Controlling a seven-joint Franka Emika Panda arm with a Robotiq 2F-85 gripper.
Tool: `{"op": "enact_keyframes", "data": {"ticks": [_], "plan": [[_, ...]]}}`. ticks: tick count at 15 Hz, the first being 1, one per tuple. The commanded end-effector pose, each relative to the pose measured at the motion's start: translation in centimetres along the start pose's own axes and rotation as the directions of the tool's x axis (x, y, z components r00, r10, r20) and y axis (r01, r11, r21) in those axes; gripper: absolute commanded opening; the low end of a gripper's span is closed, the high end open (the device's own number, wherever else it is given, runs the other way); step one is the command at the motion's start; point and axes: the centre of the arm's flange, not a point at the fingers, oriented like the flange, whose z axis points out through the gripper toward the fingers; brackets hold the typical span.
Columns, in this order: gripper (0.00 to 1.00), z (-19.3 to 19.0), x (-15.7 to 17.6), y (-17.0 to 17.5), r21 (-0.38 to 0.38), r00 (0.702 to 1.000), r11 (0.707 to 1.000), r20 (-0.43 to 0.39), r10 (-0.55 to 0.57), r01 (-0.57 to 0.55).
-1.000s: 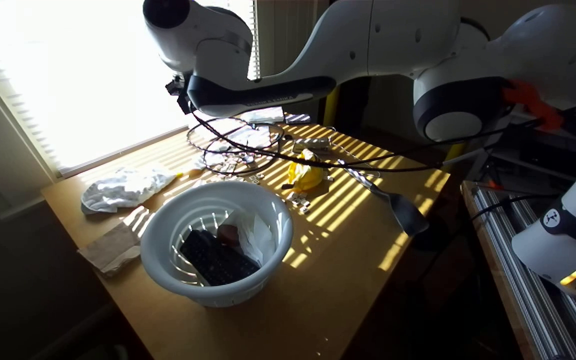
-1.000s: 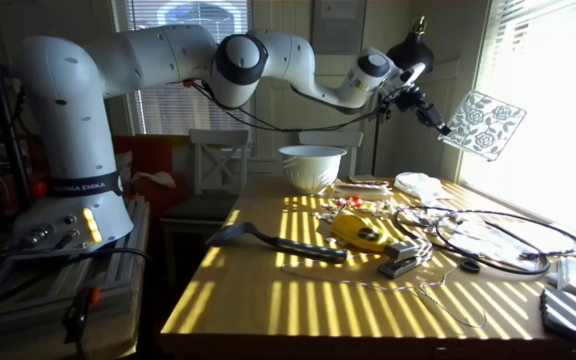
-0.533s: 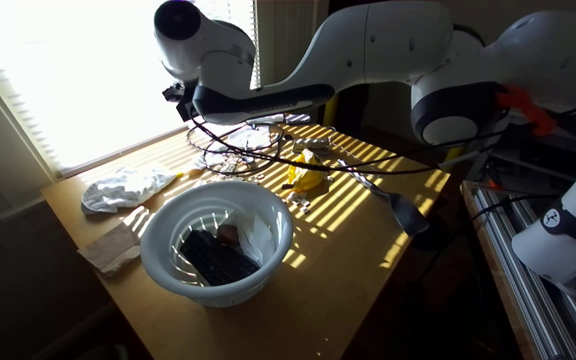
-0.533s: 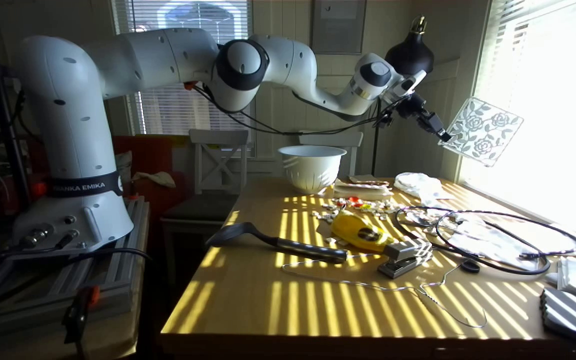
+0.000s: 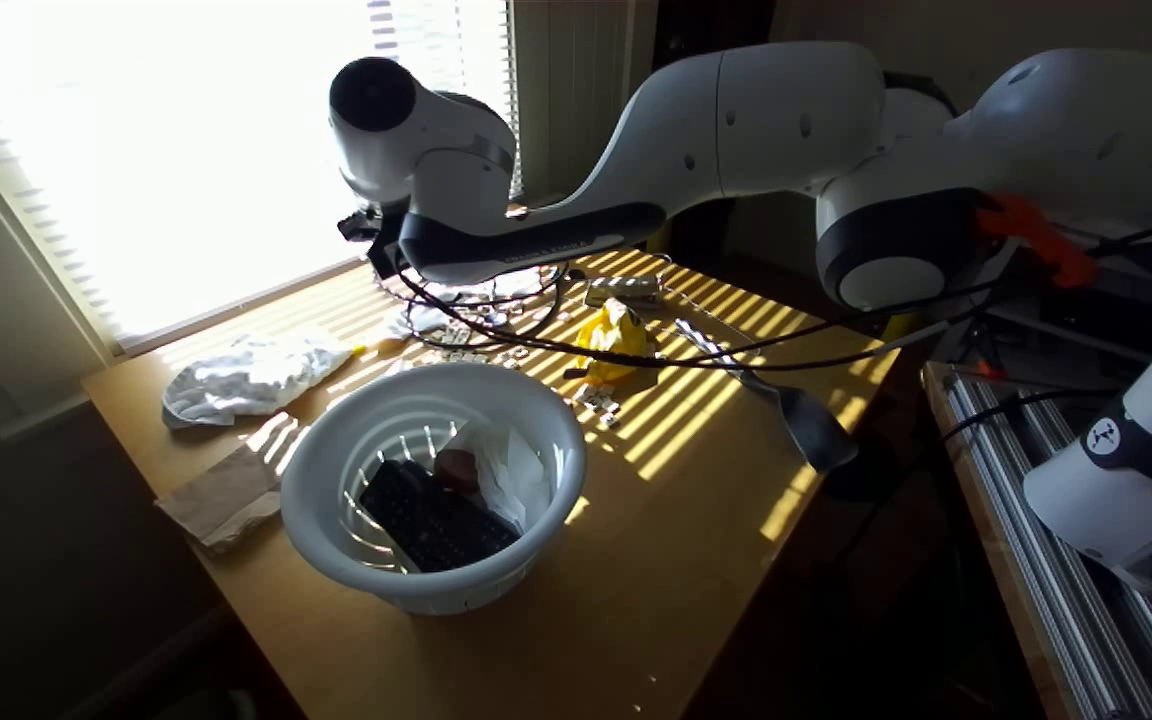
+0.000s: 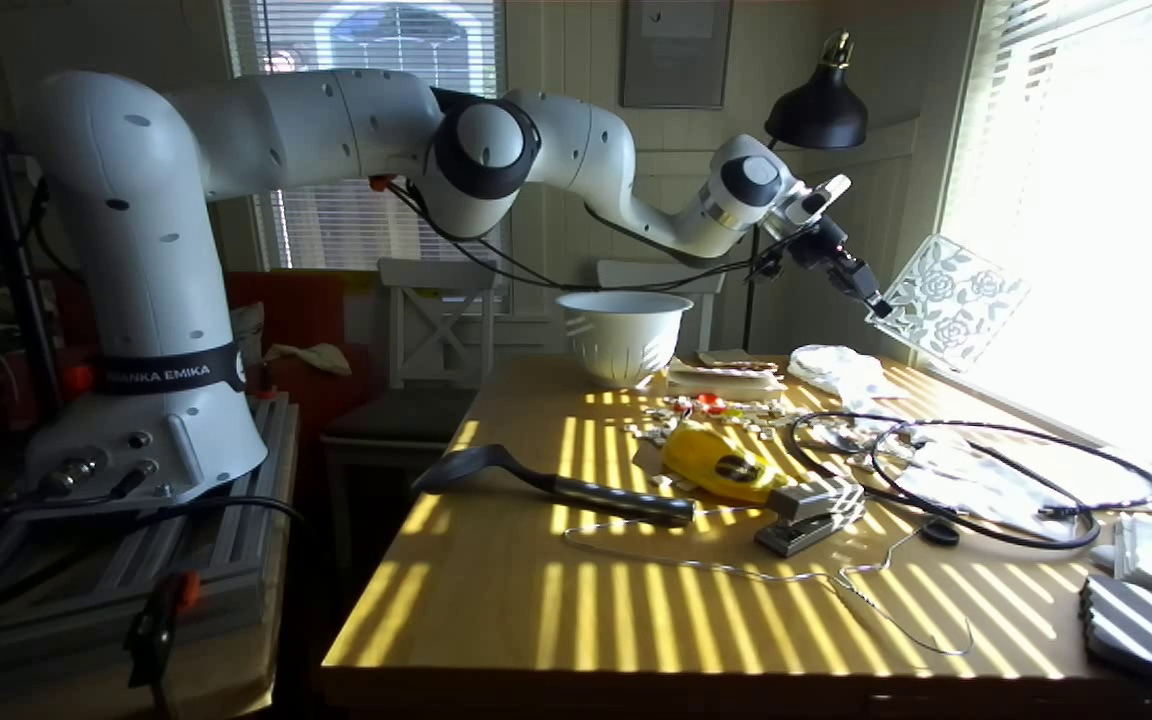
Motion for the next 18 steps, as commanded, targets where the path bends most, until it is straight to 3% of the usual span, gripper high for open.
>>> {"op": "enact_keyframes", "data": {"ticks": [1,3,6,11,14,18], "plan": [[0.01,-1.3,-0.6,-2.7,-0.063,0.996,0.998,-0.093,0.008,-0.014],[0.01,-1.9,-1.6,-3.8,-0.089,0.993,0.996,-0.122,0.004,-0.015],[0.01,-2.2,-2.8,-4.3,-0.038,0.991,0.998,-0.128,0.041,-0.046],[0.01,-1.3,-2.8,-0.1,0.02,0.97,0.98,-0.137,0.199,-0.198],[0.01,1.5,-2.6,2.8,0.153,0.971,0.975,-0.152,0.185,-0.162],[0.01,5.6,-3.5,6.4,0.308,0.954,0.943,-0.222,0.202,-0.128]]}}
